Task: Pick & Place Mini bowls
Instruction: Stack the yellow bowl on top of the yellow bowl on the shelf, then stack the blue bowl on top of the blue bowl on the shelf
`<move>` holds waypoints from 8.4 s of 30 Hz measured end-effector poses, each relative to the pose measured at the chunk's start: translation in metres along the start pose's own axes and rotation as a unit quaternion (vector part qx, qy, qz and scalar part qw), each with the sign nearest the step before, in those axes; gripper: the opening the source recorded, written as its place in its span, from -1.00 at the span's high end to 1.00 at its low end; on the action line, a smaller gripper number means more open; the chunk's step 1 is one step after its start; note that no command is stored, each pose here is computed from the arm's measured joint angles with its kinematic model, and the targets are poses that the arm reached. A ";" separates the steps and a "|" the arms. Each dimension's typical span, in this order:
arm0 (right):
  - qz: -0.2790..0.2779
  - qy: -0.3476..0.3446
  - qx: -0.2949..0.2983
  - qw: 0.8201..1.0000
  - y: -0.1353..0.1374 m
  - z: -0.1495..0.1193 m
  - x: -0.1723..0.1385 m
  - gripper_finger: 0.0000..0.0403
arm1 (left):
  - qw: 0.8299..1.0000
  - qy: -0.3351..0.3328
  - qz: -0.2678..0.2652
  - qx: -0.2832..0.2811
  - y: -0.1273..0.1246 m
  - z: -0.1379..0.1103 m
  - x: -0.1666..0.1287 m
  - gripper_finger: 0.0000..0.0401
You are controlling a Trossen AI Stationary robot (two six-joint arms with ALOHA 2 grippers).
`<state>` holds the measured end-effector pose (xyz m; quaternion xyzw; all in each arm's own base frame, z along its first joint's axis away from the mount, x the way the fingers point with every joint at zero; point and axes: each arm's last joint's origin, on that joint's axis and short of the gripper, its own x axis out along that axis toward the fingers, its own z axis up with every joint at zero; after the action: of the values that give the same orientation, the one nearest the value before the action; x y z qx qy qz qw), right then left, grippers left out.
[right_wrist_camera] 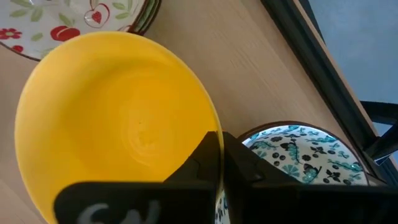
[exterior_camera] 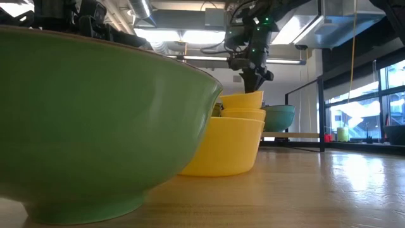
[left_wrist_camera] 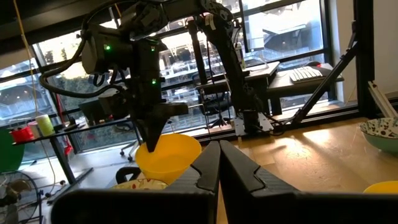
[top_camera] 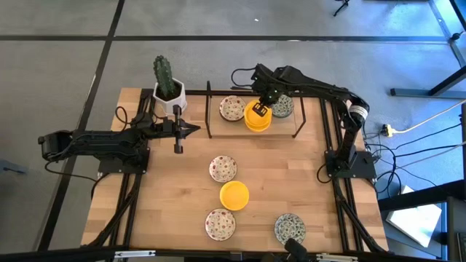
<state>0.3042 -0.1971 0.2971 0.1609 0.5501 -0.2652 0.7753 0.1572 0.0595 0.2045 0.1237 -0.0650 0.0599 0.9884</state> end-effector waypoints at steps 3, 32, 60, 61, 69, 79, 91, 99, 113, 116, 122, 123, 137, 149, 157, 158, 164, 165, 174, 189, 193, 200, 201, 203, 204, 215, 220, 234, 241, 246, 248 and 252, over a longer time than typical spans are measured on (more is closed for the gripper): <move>0.000 0.000 0.001 1.000 0.000 0.000 0.000 0.95 | 1.000 0.000 0.000 0.000 0.000 0.000 0.000 0.97; -0.020 0.022 -0.022 0.999 0.004 -0.010 0.022 0.90 | 1.000 0.000 0.000 0.000 0.000 0.000 0.000 0.97; -0.060 -0.077 -0.065 0.993 0.016 -0.026 -0.076 0.27 | 1.000 0.001 0.000 0.000 0.000 0.000 0.000 0.97; -0.056 -0.103 -0.068 0.991 0.018 -0.032 -0.092 0.28 | 1.000 0.002 -0.001 0.000 0.000 0.000 0.000 0.97; -0.008 -0.234 -0.081 0.969 0.036 -0.117 -0.200 0.36 | 1.000 0.003 -0.001 -0.001 0.000 -0.001 0.000 0.97; 0.121 -0.230 -0.076 0.963 0.044 -0.207 -0.213 0.37 | 1.000 0.002 0.000 -0.001 0.000 0.000 0.000 0.97; 0.291 -0.131 -0.148 0.936 0.103 -0.253 -0.086 0.37 | 1.000 0.002 -0.001 -0.001 0.000 0.000 0.000 0.97; 0.313 -0.044 -0.157 0.936 0.128 -0.257 -0.047 0.37 | 1.000 0.002 0.000 -0.001 0.000 0.000 0.000 0.97; 0.312 -0.064 -0.193 0.928 0.139 -0.247 -0.051 0.37 | 1.000 0.002 0.000 -0.001 0.000 0.000 0.000 0.97; 0.307 -0.057 -0.197 0.929 0.141 -0.247 -0.047 0.37 | 1.000 0.003 -0.001 -0.002 0.000 -0.001 0.000 0.97; 0.282 -0.031 -0.228 0.931 0.152 -0.245 -0.030 0.37 | 1.000 0.005 -0.001 -0.002 0.000 -0.001 0.000 0.97; 0.277 -0.025 -0.235 0.931 0.154 -0.245 -0.026 0.37 | 1.000 0.005 -0.001 -0.002 0.000 -0.001 0.000 0.97; 0.328 0.043 -0.274 0.903 0.195 -0.257 0.001 0.37 | 1.000 0.005 -0.001 -0.002 0.000 -0.001 0.000 0.97; 0.352 -0.005 -0.344 0.870 0.236 -0.281 -0.040 0.37 | 1.000 0.005 -0.001 -0.002 0.000 -0.001 0.000 0.97; 0.312 -0.003 -0.382 0.870 0.257 -0.299 -0.029 0.22 | 1.000 0.006 -0.001 -0.002 0.000 -0.001 0.000 0.97; 0.308 -0.008 -0.387 0.869 0.258 -0.299 -0.029 0.16 | 1.000 0.006 -0.001 -0.003 0.000 -0.001 0.000 0.97; 0.274 -0.016 -0.401 0.874 0.255 -0.300 -0.026 -0.21 | 1.000 0.006 -0.001 -0.002 0.000 -0.001 0.000 0.97; 0.267 -0.009 -0.398 0.877 0.254 -0.300 -0.026 -0.25 | 1.000 0.006 -0.001 -0.002 0.000 -0.001 0.000 0.97; 0.237 0.026 -0.405 0.883 0.258 -0.309 -0.004 -0.33 | 1.000 0.006 -0.001 -0.002 0.000 -0.001 0.000 0.97; 0.223 0.053 -0.387 0.893 0.261 -0.310 0.010 0.15 | 1.000 0.005 -0.001 -0.002 0.000 -0.001 0.000 0.97; 0.219 0.072 -0.377 0.897 0.257 -0.307 0.012 0.50 | 1.000 0.006 -0.001 -0.002 0.000 -0.001 0.000 0.97; 0.231 0.090 -0.390 0.887 0.254 -0.300 0.012 0.92 | 1.000 0.005 -0.001 -0.002 0.000 -0.001 0.000 0.97; 0.230 0.085 -0.398 0.884 0.254 -0.298 0.011 0.90 | 1.000 0.005 -0.001 -0.002 0.000 -0.001 0.000 0.97; 0.218 0.063 -0.424 0.877 0.254 -0.291 0.008 0.87 | 1.000 0.005 -0.001 -0.002 0.000 -0.001 0.000 0.97; 0.211 0.050 -0.437 0.873 0.254 -0.287 0.006 0.86 | 1.000 0.005 -0.001 -0.002 0.000 -0.001 0.000 0.97; 0.207 -0.104 -0.389 0.892 0.211 -0.214 -0.074 0.93 | 1.000 0.005 -0.001 -0.002 0.000 -0.001 0.000 0.97; 0.233 -0.128 -0.378 0.887 0.178 -0.204 -0.104 0.93 | 1.000 0.005 -0.001 -0.001 0.000 -0.001 0.000 0.97; 0.287 -0.315 -0.223 0.877 0.083 -0.253 -0.111 0.93 | 1.000 0.005 -0.001 -0.001 0.000 -0.001 0.000 0.97; 0.254 -0.306 -0.125 0.909 0.065 -0.279 -0.072 0.93 | 1.000 0.005 -0.001 -0.001 0.000 -0.001 0.000 0.97; 0.257 -0.301 -0.107 0.912 0.065 -0.283 -0.063 0.93 | 1.000 0.005 -0.001 -0.001 0.000 -0.001 0.000 0.97; 0.257 -0.311 -0.105 0.909 0.066 -0.280 -0.066 0.93 | 1.000 0.005 -0.001 -0.001 0.000 -0.001 0.000 0.97; 0.241 -0.360 -0.096 0.896 0.066 -0.265 -0.093 0.93 | 1.000 0.005 -0.001 -0.001 0.000 -0.001 0.000 0.97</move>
<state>0.1164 0.0211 0.2906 0.1067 0.2001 -0.0562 0.9723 0.1573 0.0596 0.2036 0.1223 -0.0598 0.0594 0.9889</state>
